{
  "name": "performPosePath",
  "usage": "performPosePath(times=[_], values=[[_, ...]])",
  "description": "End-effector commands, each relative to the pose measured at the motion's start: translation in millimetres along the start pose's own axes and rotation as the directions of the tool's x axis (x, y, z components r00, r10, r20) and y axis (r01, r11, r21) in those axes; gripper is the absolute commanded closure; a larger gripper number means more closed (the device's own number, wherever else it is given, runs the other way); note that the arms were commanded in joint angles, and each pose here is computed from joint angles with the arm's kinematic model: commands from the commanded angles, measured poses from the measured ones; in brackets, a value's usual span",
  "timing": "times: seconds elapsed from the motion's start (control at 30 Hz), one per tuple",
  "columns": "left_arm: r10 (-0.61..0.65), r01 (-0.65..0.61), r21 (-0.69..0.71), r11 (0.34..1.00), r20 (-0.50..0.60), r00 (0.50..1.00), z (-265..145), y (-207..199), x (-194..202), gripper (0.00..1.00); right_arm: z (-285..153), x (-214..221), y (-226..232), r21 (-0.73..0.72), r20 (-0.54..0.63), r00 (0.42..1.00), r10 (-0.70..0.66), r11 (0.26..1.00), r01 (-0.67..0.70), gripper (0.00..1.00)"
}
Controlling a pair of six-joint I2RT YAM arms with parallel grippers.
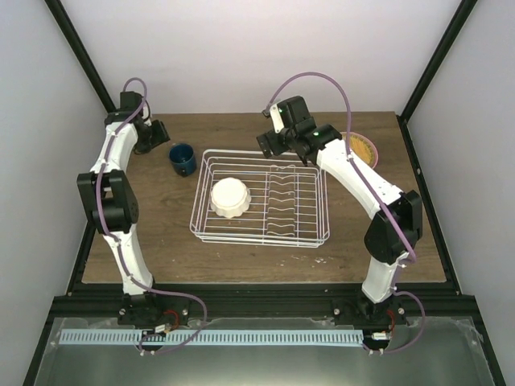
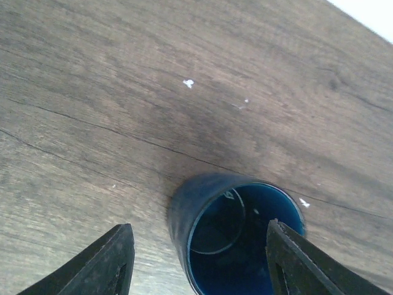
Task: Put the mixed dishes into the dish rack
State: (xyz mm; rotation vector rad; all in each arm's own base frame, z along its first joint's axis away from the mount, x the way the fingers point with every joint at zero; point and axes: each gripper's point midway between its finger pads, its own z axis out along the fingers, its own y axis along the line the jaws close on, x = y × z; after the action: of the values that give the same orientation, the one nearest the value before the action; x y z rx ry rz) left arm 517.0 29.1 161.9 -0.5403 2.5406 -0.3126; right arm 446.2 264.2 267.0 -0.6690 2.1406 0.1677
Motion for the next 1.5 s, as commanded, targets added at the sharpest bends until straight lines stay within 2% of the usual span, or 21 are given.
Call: performPosePath(times=[0.0,0.2,0.6,0.97,1.17,1.37,1.47], values=[[0.024,-0.027,-0.060,0.998,-0.057,0.998,19.7,14.8,4.7,0.41,-2.3,2.9,1.8,-0.021,-0.031,0.997,0.070,0.997,-0.071,0.00],[0.038,-0.046,-0.080,0.996,-0.096,0.995,44.1,21.0,3.5,0.42,1.5,10.6,-1.7,0.005,-0.050,0.995,0.086,0.996,-0.086,0.00],[0.100,-0.103,-0.008,0.995,-0.180,0.979,78.9,-5.7,26.0,0.44,9.9,20.0,-4.8,0.033,-0.079,0.992,0.095,0.995,-0.093,0.00],[0.134,-0.138,-0.013,0.990,-0.179,0.975,58.1,-8.8,41.6,0.45,20.2,26.8,-4.8,0.039,-0.105,0.992,0.071,0.997,-0.068,0.00],[0.132,-0.142,-0.030,0.989,-0.225,0.965,68.2,-0.7,54.8,0.46,24.9,24.5,-3.1,0.028,-0.104,0.993,0.056,0.998,-0.054,0.00],[0.125,-0.130,-0.015,0.991,-0.185,0.975,72.8,-6.3,44.3,0.72,28.6,26.3,-2.0,0.025,-0.111,0.993,0.048,0.999,-0.045,0.00],[0.125,-0.127,-0.005,0.992,-0.172,0.977,75.1,-9.3,39.5,0.81,29.1,27.6,-2.4,0.027,-0.113,0.992,0.049,0.999,-0.046,0.00]])
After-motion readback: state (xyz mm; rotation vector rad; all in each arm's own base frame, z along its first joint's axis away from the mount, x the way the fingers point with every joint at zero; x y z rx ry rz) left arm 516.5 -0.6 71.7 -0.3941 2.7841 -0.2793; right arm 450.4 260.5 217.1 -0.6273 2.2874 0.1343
